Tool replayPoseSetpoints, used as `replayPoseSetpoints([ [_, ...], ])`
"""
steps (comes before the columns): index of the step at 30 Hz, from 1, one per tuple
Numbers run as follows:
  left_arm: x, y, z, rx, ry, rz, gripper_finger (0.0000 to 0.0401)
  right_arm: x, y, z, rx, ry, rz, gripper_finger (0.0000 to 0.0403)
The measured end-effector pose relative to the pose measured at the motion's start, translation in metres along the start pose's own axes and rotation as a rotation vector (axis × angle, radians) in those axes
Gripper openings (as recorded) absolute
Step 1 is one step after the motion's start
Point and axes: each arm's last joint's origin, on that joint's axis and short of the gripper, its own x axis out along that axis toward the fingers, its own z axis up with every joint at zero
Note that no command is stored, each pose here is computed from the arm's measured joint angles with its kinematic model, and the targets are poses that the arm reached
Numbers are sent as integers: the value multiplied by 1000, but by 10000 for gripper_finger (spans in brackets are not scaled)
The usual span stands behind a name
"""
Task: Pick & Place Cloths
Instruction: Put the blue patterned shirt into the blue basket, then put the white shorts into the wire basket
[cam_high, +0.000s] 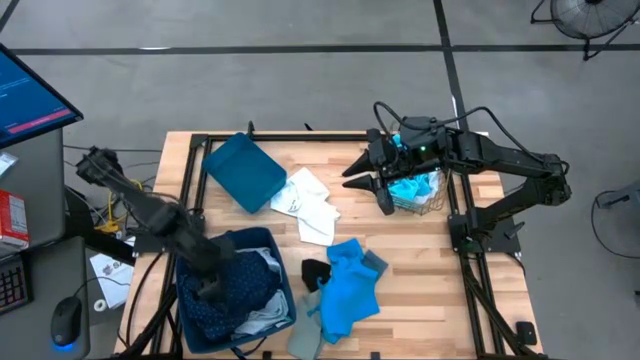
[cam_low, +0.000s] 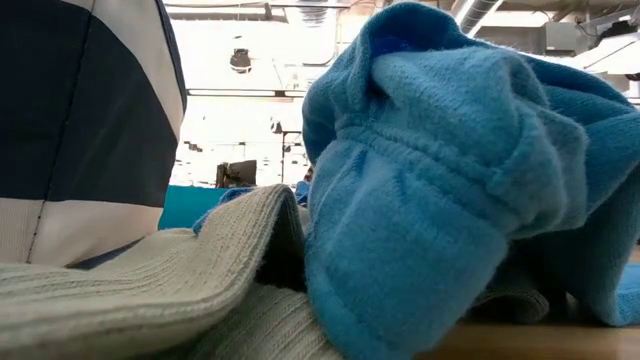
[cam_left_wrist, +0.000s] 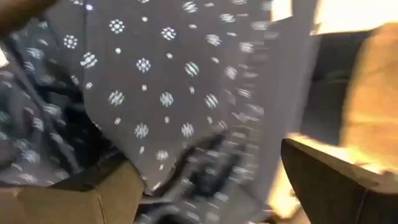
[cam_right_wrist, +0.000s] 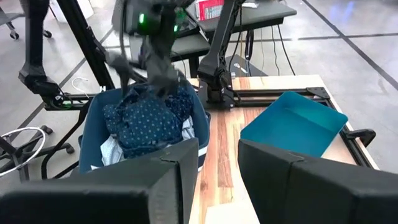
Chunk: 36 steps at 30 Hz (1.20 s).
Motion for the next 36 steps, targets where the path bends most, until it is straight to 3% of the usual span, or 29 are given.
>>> replayPoseSetpoints([
  [7,-40,-7,-4,-30,-189,-286,333,0,0,-2,3,17,0,111],
  [12,-62,-7,1,33,-530,-340,327,-1,-4,-11,29,112,-66,111],
  [16,-70,-9,6,121,-774,-276,322,4,-14,-23,123,165,-200,112],
  [22,-67,-8,11,251,-914,-103,321,21,-24,-56,187,258,-338,146],
  [30,-64,-6,26,265,-1105,134,324,86,-33,-92,148,359,-346,258],
  [36,-67,-4,33,215,-1148,148,323,142,-42,-129,145,482,-326,291],
])
